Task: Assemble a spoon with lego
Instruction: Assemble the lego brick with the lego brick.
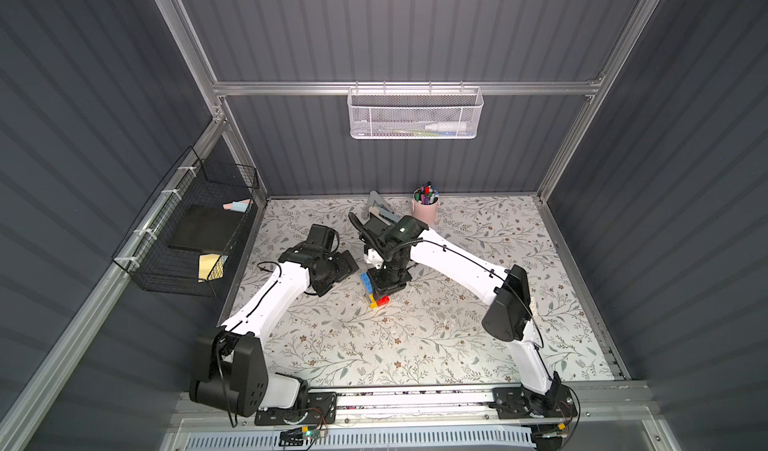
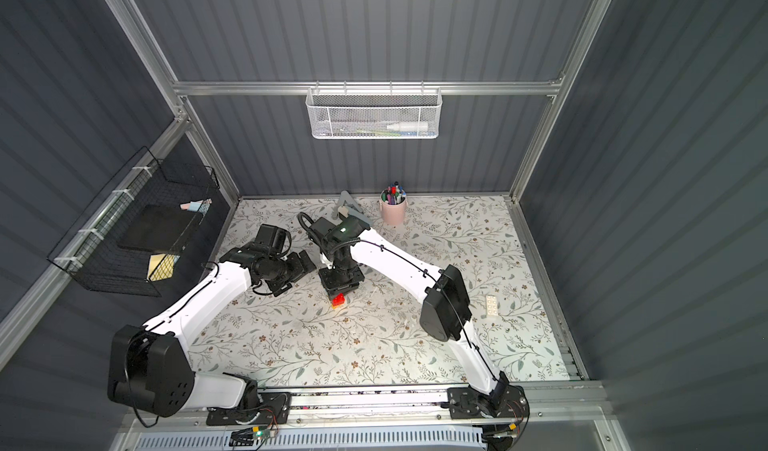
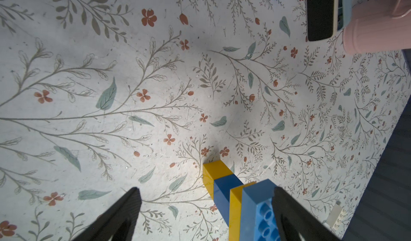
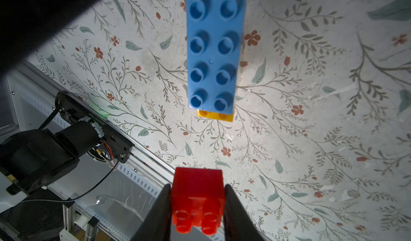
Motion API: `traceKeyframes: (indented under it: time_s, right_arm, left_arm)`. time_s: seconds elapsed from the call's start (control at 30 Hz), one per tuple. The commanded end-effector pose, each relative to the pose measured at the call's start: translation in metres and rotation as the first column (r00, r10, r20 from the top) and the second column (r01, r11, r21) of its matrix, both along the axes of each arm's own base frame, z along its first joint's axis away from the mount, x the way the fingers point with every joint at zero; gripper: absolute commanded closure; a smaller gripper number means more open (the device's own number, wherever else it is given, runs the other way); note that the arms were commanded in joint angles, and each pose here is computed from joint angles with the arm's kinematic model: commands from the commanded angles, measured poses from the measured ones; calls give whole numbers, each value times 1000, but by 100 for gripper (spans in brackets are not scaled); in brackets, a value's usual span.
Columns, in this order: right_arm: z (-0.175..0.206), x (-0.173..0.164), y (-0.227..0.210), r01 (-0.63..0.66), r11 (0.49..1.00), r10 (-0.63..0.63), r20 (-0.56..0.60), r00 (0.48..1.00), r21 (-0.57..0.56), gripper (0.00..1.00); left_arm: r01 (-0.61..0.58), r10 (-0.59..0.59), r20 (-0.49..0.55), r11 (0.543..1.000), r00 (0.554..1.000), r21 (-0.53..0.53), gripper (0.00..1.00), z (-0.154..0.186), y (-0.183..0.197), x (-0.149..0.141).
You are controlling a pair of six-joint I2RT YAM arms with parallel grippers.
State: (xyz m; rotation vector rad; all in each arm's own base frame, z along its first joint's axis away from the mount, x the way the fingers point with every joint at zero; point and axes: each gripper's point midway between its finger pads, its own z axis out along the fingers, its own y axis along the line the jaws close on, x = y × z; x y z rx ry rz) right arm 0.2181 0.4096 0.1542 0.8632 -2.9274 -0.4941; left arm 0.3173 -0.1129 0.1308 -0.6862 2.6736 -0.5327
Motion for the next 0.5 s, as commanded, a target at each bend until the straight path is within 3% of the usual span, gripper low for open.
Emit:
traceKeyframes:
  time_s: [0.0,0.47]
  right_arm:
    - [-3,4,-3,-26,999,27,24,999,-35,84]
    - [-21,9,3,-76,995,77,17,997,-72,85]
  left_arm:
    - [17,-16,23,1000,1000,-17,6,4,1,-3]
    - [44,-44,8,999,999,-19,8,-4,-2,-4]
